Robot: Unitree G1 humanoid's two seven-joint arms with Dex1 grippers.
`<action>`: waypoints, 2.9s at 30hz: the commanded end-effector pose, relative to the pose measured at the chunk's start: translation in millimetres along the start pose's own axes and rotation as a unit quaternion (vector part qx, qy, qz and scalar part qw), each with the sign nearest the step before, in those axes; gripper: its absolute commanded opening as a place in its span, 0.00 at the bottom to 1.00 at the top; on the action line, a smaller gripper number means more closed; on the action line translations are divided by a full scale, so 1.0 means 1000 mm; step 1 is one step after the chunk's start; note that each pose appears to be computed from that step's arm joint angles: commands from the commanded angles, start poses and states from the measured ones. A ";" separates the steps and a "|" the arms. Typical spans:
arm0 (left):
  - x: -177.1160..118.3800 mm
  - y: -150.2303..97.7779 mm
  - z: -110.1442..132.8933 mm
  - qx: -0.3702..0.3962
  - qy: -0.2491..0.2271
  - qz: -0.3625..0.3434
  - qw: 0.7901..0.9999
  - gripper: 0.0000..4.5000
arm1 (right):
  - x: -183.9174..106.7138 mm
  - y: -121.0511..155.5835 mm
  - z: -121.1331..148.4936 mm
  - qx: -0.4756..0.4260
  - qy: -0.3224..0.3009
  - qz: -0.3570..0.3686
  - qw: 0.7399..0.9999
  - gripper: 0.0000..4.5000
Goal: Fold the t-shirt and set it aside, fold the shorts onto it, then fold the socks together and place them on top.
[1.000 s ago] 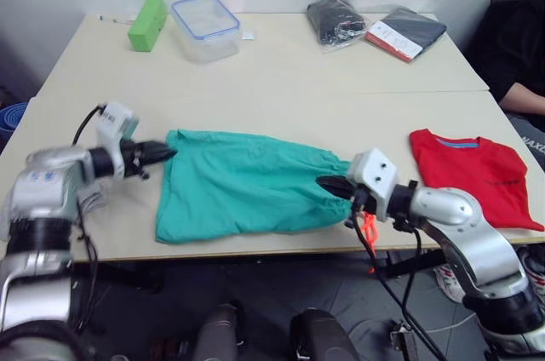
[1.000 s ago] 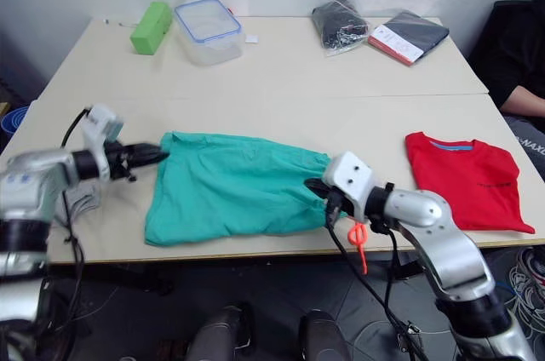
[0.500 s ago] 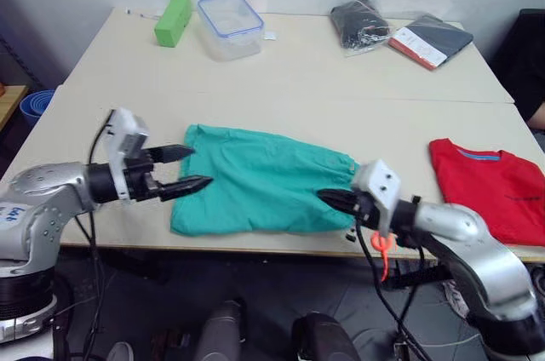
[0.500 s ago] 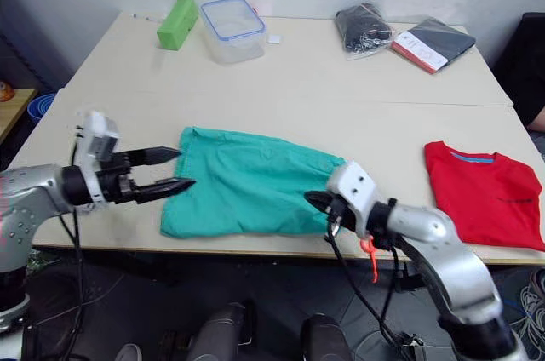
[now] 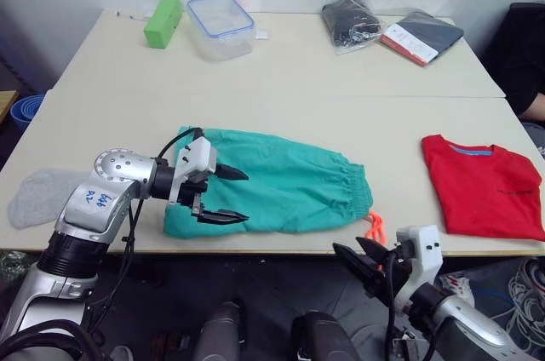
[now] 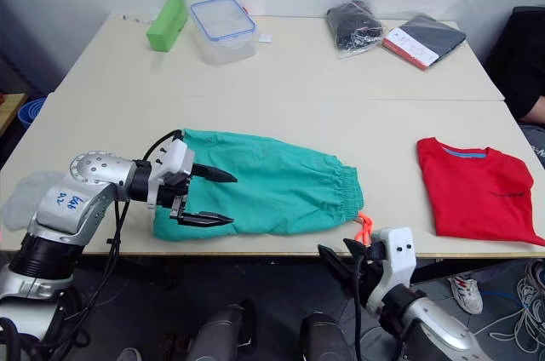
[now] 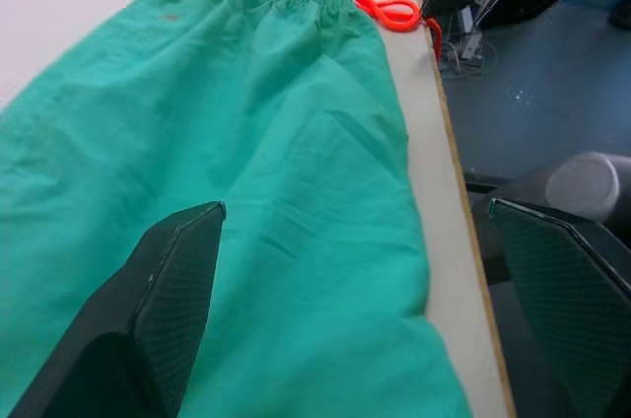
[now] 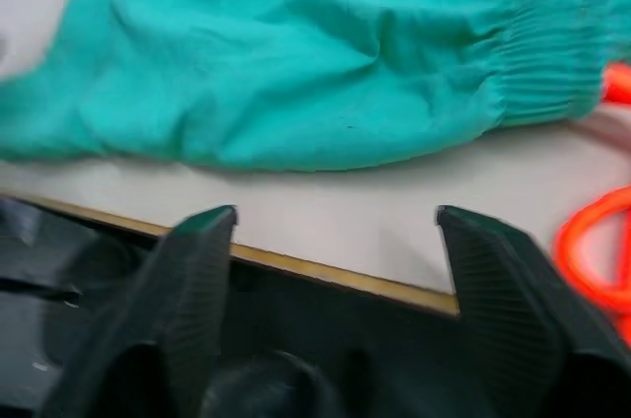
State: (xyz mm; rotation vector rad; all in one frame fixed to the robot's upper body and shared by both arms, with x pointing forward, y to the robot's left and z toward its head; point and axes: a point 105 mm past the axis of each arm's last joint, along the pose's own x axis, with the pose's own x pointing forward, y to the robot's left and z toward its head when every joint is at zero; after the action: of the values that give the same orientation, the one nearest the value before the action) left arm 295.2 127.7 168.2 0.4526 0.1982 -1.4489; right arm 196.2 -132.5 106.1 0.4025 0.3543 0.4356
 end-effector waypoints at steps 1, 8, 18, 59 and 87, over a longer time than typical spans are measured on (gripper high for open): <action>0.000 0.005 0.001 0.023 0.004 0.008 1.000 1.00 | 0.004 0.000 0.003 0.039 -0.012 -0.003 0.999 0.99; 0.014 0.028 -0.005 0.016 -0.013 0.054 0.998 0.96 | 0.023 -0.033 0.005 0.203 -0.036 -0.052 0.977 1.00; 0.024 0.036 -0.028 0.051 0.034 0.054 0.997 0.30 | 0.049 -0.040 0.012 0.290 -0.028 -0.045 0.956 1.00; 0.023 0.065 -0.030 -0.064 -0.019 0.145 0.987 0.54 | 0.095 -0.008 0.091 0.046 -0.051 0.091 0.993 0.00; -0.066 0.040 -0.032 -0.107 -0.013 0.311 0.944 0.01 | 0.147 0.164 0.061 -0.257 0.069 0.484 0.834 0.00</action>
State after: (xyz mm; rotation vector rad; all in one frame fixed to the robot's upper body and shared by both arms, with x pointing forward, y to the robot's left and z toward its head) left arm 343.1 202.2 155.7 0.2740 0.2207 -0.8068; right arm 292.3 48.1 187.0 0.0197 0.1914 1.4951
